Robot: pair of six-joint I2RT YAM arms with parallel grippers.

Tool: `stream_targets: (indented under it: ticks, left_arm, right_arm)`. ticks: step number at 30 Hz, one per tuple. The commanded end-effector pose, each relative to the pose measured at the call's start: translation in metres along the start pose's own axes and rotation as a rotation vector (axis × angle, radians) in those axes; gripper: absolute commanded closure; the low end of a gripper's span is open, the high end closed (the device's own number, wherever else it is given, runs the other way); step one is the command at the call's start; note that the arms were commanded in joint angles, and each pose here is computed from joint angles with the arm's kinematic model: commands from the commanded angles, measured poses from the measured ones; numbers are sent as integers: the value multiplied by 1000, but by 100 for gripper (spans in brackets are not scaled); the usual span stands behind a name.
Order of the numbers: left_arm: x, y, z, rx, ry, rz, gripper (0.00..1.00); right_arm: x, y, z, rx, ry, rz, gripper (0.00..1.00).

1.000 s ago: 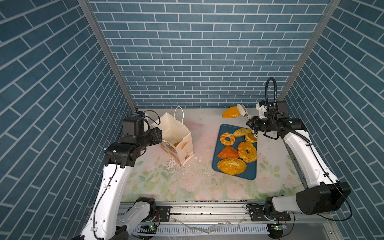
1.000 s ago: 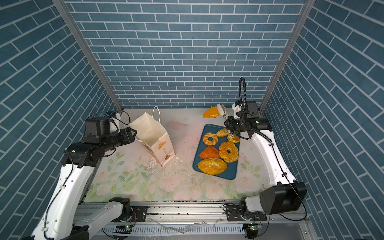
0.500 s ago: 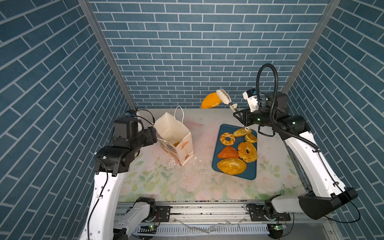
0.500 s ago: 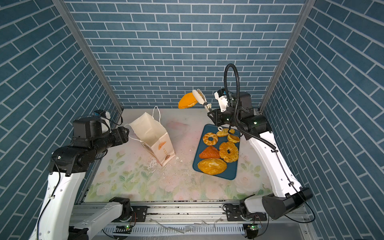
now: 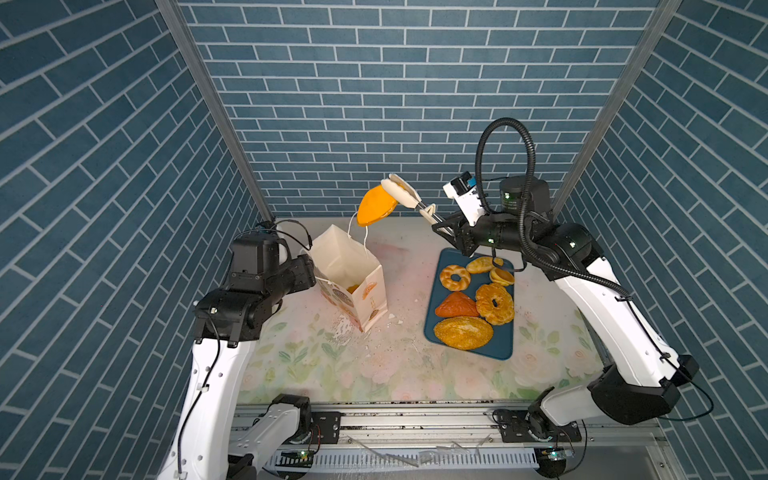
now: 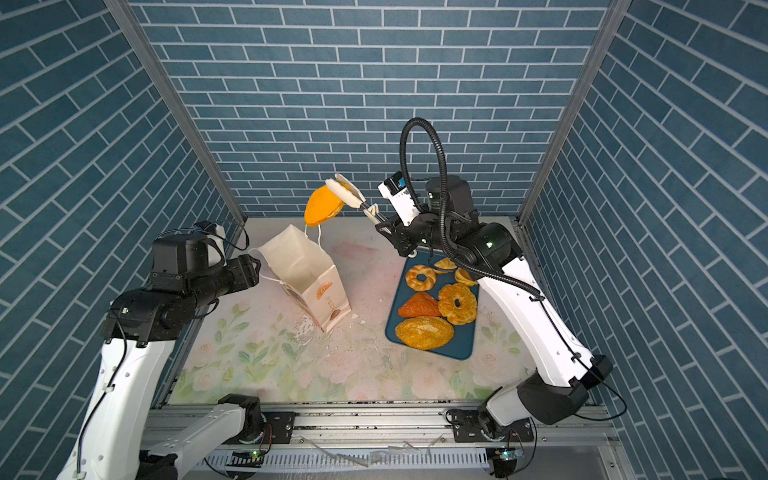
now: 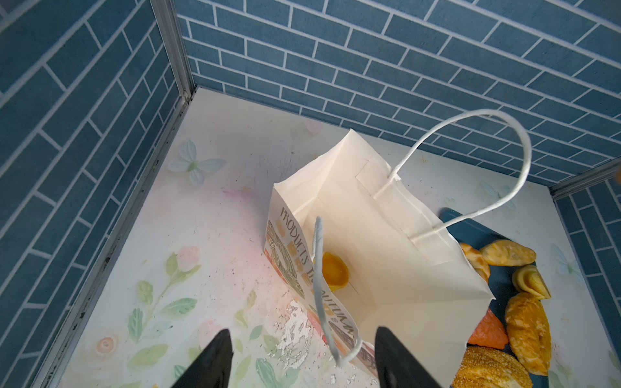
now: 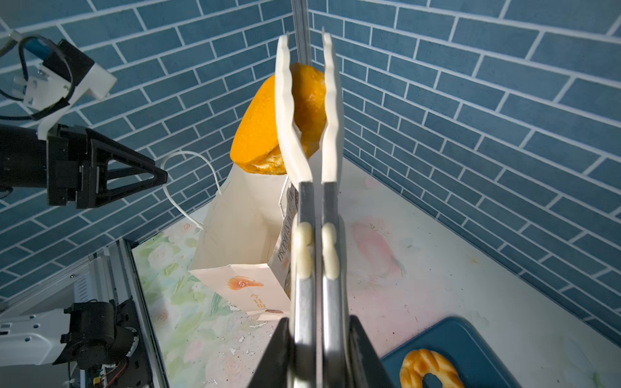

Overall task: Place the fake bread into the paper bag
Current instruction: 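Lift the orange bun in the tongs and carry it over the paper bag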

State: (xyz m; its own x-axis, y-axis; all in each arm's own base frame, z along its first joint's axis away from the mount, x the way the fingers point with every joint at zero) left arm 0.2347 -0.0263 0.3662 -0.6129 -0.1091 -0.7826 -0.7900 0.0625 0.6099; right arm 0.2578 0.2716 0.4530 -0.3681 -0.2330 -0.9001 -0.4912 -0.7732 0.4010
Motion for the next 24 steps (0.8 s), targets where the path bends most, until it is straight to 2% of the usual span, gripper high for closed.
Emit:
stream_targets:
  ticks: [1, 5, 8, 19, 24]
  left_arm:
    - [5, -7, -5, 34, 12, 16, 33]
    - [7, -11, -5, 35, 9, 26, 40]
    - [4, -14, -8, 52, 14, 13, 51]
    - [3, -24, -14, 93, 36, 14, 81]
    - [1, -25, -17, 119, 53, 5, 88]
  right_arm:
    - [-9, -2, 11, 10, 124, -31, 100]
    - [-8, -13, 29, -12, 200, -30, 100]
    - [-4, -28, 39, -27, 239, -18, 100]
    - [5, -86, 41, 79, 324, 30, 100]
    - [12, -102, 45, 84, 354, 54, 98]
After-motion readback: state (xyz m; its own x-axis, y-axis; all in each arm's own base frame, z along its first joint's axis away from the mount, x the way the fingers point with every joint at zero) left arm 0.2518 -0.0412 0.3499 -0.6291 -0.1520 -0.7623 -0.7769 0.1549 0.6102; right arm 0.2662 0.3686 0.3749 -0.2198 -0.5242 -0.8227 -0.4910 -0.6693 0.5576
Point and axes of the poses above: each gripper's point midway between its finger pads, its own y axis back along the fingers, its own z axis along the line the jaws close on, x = y × z, the point moved 4 cm from there along y, back along the fingers, and after that the axes turned 9 degrees about -y, right-handed, at the moved point
